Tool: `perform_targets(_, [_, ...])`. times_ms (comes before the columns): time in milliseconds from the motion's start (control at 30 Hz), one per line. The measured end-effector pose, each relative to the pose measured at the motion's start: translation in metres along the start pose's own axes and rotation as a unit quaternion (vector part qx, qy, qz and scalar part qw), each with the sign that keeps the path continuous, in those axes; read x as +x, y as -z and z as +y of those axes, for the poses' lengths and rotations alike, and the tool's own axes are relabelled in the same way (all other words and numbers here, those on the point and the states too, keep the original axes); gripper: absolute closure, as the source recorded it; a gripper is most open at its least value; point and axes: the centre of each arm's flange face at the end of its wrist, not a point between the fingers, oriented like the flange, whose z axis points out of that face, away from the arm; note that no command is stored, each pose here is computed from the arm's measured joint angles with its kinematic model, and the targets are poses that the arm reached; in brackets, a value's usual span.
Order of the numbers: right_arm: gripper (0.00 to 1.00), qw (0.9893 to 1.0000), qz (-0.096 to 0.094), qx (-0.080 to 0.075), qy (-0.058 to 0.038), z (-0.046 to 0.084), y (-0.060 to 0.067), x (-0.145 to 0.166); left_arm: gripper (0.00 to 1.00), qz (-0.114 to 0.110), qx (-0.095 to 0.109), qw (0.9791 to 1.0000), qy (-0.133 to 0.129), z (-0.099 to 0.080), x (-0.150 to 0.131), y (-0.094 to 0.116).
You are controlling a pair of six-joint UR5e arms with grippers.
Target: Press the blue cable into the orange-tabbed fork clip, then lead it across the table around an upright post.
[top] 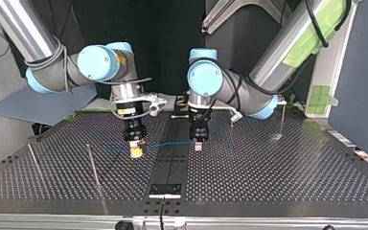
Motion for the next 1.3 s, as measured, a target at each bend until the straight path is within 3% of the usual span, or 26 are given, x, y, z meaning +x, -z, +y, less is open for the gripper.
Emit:
perform_targets(433, [1.00,0.9988,0.041,-0.028,0.0004,0.026,0.009,0.069,1.00,0.002,0.033,0.9994,0.002,-0.010,-0.029,-0.009])
perform_targets(900, [1.00,0.9977,0.025,-0.063,0.0086,0.053,0.010,0.070,1.00,0.002,0.066,0.9977,0.014,-0.029,-0.071,-0.013])
perform_targets(1300, [1.00,0.9971,0.020,-0.072,0.0122,0.065,0.009,0.070,1.00,-0.028,0.077,0.9960,0.035,-0.041,-0.115,-0.019])
